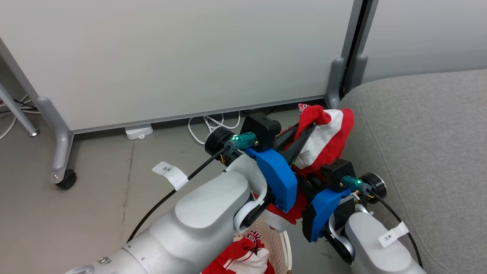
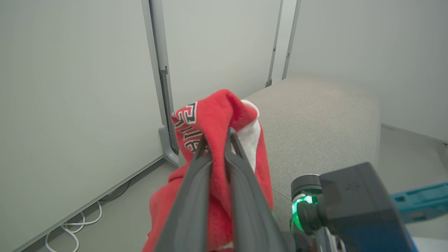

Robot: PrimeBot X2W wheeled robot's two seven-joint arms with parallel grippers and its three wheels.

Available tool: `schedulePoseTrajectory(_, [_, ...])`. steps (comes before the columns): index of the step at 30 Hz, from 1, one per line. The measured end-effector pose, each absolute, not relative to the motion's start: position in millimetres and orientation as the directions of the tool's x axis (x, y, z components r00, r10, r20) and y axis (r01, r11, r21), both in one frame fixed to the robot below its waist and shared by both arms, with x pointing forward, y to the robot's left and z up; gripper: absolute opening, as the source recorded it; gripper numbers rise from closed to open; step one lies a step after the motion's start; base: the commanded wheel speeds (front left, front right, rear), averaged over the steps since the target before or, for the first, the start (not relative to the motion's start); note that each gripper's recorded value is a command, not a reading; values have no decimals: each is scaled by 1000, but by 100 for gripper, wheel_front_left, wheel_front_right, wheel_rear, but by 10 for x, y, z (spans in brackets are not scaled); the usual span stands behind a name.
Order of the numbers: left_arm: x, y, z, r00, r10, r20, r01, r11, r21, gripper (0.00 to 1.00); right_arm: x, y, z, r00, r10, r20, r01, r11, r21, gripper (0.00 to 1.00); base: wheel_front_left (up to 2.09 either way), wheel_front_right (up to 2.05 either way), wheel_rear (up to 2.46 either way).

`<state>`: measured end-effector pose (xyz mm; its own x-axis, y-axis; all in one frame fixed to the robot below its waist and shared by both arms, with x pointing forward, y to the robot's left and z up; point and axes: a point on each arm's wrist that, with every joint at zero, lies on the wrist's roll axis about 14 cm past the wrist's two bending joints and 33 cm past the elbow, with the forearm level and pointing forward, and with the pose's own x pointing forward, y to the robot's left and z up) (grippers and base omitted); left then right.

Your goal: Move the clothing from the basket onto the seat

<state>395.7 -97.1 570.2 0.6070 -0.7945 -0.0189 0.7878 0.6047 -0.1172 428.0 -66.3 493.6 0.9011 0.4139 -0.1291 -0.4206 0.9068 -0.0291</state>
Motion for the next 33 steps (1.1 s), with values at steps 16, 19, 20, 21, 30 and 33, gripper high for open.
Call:
schedulePoseTrajectory(16, [3996,-908,5638,635,-772,-30,764,633,-124,100,4281,-698,4919,904,405,-135,-414,910,-42,0,0,0,0])
schedulePoseTrajectory(19, [4044,-859,5635,654,-756,-22,748,651,-128,100,4284,-701,4919,905,404,-134,-413,910,-42,0,0,0,0])
schedulePoseTrajectory(20, [4060,-835,5631,661,-750,-18,743,657,-129,100,4286,-704,4919,905,403,-134,-411,911,-42,0,0,0,0])
schedulePoseTrajectory(21, [4081,-798,5616,671,-741,-17,734,667,-131,100,4289,-706,4922,906,402,-133,-411,911,-42,0,0,0,0])
schedulePoseTrajectory(30, [4218,-315,5425,779,-627,-13,616,770,-168,100,4346,-772,5005,918,383,-100,-388,921,-38,0,0,0,0])
schedulePoseTrajectory(33, [4236,-137,5433,810,-586,14,581,799,-158,100,4359,-806,5028,923,375,-87,-379,925,-36,0,0,0,0])
